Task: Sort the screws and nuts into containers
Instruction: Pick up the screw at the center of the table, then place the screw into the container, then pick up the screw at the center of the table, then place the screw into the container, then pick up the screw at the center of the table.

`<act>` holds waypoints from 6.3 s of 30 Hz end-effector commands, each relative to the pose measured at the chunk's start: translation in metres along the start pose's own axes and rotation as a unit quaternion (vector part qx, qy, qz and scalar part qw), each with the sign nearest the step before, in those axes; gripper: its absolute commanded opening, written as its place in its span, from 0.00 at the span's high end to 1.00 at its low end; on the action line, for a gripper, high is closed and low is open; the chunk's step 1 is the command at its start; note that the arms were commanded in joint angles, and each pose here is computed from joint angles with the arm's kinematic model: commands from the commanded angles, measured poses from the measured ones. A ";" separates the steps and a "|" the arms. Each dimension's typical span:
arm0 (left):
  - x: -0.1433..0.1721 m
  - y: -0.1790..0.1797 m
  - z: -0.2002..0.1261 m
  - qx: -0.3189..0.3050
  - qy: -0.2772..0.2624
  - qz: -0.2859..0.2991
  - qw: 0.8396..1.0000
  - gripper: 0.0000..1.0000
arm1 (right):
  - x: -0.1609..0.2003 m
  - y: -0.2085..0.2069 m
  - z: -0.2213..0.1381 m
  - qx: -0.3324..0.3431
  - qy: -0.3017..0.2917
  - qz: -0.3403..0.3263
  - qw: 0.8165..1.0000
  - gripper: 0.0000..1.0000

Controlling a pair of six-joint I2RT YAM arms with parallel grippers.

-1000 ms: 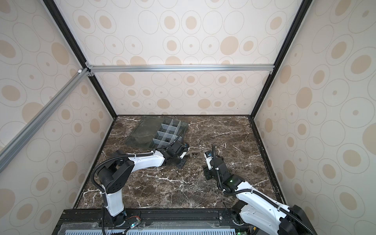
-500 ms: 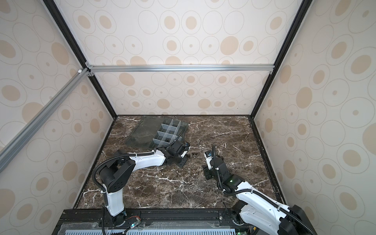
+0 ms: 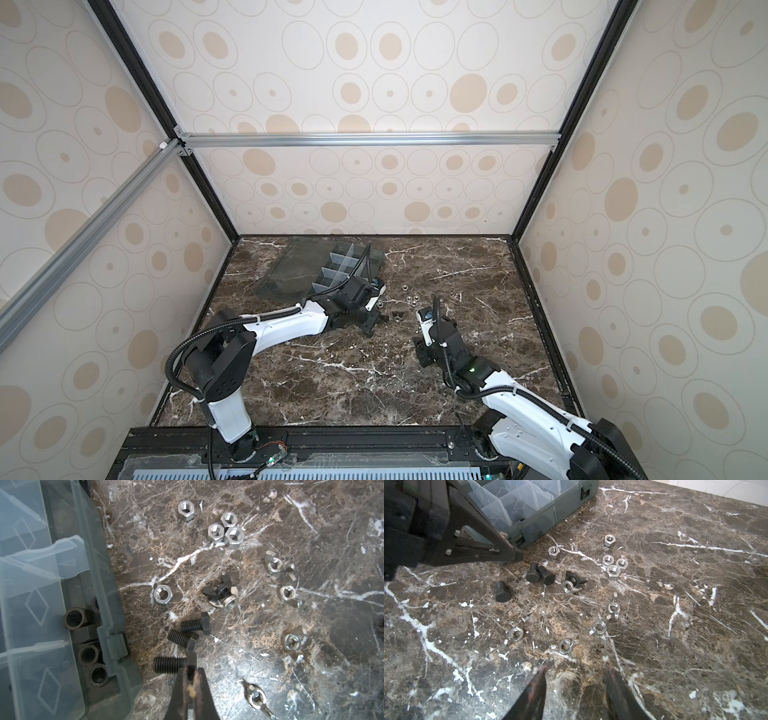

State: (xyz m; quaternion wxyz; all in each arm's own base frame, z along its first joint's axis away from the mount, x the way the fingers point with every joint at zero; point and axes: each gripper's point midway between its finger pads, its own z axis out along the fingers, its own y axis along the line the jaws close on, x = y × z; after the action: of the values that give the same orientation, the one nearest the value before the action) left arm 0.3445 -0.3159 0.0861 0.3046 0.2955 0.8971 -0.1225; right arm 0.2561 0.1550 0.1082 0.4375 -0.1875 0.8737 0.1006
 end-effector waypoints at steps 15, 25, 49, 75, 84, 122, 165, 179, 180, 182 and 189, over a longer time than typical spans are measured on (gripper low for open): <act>-0.040 0.142 -0.036 -0.100 -0.037 -0.113 0.988 1.00 | 0.004 0.003 0.002 -0.005 0.006 -0.009 1.000 0.52; -0.044 0.166 -0.005 -0.112 -0.030 -0.096 0.989 0.99 | 0.005 0.003 0.003 -0.004 0.008 -0.009 1.000 0.51; 0.012 0.010 -0.045 0.024 -0.010 -0.032 0.999 0.56 | 0.008 0.030 0.003 -0.076 0.017 -0.043 0.996 0.50; 0.076 -0.023 0.030 0.019 0.058 -0.004 0.998 0.80 | 0.008 0.032 0.003 -0.070 0.016 -0.052 0.996 0.47; 0.069 -0.017 0.026 -0.002 0.049 0.005 0.999 0.95 | 0.007 0.029 0.002 -0.063 0.011 -0.049 0.997 0.47; -0.047 0.149 -0.001 -0.098 -0.048 -0.070 0.992 1.00 | 0.006 0.026 0.001 -0.053 0.007 -0.047 0.997 0.47; 0.016 -0.009 0.036 0.003 0.073 0.046 0.996 0.72 | 0.001 0.002 -0.018 0.001 -0.033 -0.006 0.999 0.47; 0.016 -0.004 0.044 -0.012 0.068 0.052 0.996 0.90 | 0.001 0.002 -0.018 0.001 -0.034 -0.006 0.999 0.47; 0.015 -0.004 0.043 -0.013 0.066 0.051 0.996 0.91 | 0.001 0.002 -0.018 0.002 -0.035 -0.006 0.999 0.47; 0.014 -0.003 0.042 -0.016 0.065 0.051 0.996 0.92 | 0.001 0.002 -0.018 0.001 -0.034 -0.006 0.999 0.47; 0.001 -0.004 0.036 -0.014 0.047 0.051 0.997 1.00 | 0.000 0.004 -0.018 -0.003 -0.034 -0.007 0.999 0.47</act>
State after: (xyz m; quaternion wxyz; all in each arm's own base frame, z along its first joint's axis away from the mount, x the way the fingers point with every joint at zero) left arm 0.3494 -0.3286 0.0372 0.2462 0.3436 0.9030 -0.0774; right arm 0.2408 0.1469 0.1123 0.4616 -0.1881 0.8614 0.0979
